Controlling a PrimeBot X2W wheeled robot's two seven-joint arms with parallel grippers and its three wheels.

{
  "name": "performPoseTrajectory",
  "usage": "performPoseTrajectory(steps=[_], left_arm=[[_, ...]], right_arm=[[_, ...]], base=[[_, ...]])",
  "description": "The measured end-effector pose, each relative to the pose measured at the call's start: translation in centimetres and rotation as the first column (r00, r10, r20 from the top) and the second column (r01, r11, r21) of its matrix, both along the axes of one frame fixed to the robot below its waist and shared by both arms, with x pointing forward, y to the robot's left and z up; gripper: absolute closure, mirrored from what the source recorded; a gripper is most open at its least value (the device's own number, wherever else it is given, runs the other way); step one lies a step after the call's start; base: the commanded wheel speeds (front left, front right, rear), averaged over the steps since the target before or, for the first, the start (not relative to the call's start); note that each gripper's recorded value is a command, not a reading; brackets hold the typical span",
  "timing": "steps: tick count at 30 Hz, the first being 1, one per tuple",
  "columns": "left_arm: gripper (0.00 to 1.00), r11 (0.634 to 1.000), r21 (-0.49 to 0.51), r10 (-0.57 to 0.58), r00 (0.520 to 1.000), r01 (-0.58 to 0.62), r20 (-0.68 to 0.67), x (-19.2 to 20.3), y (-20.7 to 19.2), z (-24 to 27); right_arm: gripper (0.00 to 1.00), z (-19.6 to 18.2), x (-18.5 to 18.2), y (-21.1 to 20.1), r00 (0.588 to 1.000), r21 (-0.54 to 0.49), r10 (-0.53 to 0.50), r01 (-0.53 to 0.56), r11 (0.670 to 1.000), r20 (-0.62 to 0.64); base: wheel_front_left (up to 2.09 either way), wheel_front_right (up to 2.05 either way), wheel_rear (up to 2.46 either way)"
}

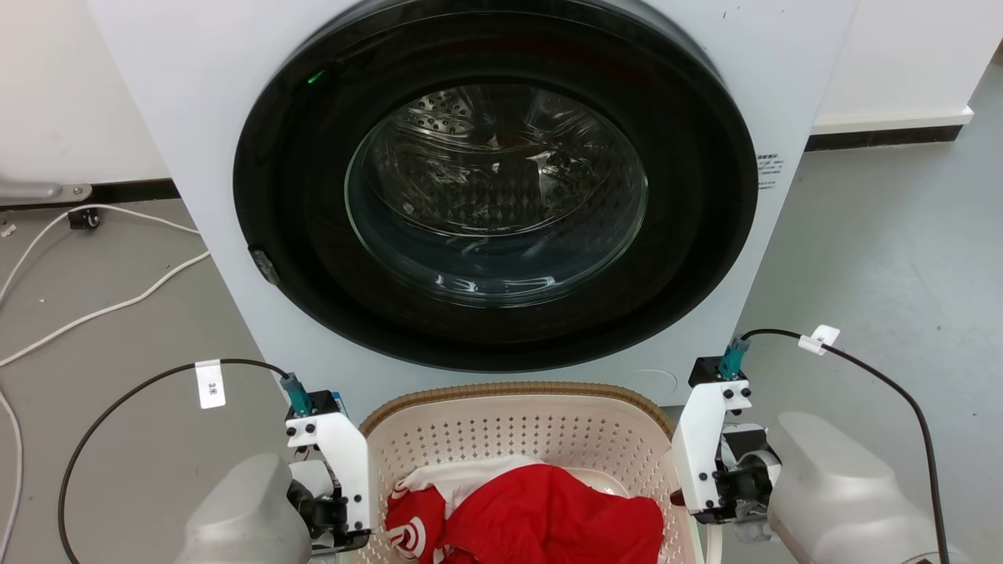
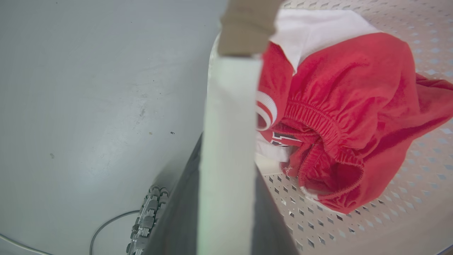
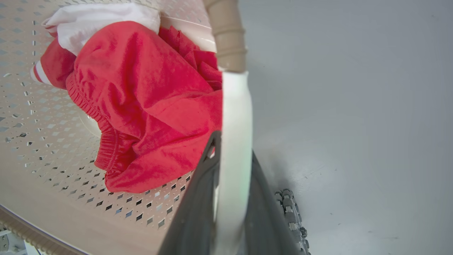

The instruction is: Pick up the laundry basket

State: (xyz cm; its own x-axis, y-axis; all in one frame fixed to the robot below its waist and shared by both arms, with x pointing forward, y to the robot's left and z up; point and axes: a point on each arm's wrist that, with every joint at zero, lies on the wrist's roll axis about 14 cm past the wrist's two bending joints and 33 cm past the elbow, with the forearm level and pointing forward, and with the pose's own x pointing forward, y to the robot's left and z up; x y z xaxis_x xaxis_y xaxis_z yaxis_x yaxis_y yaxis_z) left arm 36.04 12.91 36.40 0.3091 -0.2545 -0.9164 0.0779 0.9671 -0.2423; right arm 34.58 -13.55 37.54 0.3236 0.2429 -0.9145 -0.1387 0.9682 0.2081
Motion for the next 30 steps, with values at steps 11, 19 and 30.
performPoseTrajectory(steps=[11, 19, 30], left_arm=[[1.00, 1.000, -0.005, -0.003, 1.000, 0.003, -0.014, -0.39, -0.14, -0.02], [1.00, 1.000, -0.009, 0.003, 1.000, -0.003, -0.027, -0.68, -0.18, -0.15], [1.00, 1.000, -0.013, 0.010, 0.999, -0.010, -0.043, -0.98, -0.19, -0.30]], right_arm=[[1.00, -0.01, -0.17, 0.00, 1.000, 0.004, -0.005, 0.005, 1.000, -0.001], [1.00, 0.04, 0.06, 0.03, 1.000, -0.002, -0.001, 0.001, 1.000, 0.011], [1.00, -0.04, 0.19, 0.07, 1.000, -0.007, 0.003, -0.003, 1.000, 0.016]], base=[[0.00, 0.00, 0.00], [0.00, 0.00, 0.00], [0.00, 0.00, 0.00]])
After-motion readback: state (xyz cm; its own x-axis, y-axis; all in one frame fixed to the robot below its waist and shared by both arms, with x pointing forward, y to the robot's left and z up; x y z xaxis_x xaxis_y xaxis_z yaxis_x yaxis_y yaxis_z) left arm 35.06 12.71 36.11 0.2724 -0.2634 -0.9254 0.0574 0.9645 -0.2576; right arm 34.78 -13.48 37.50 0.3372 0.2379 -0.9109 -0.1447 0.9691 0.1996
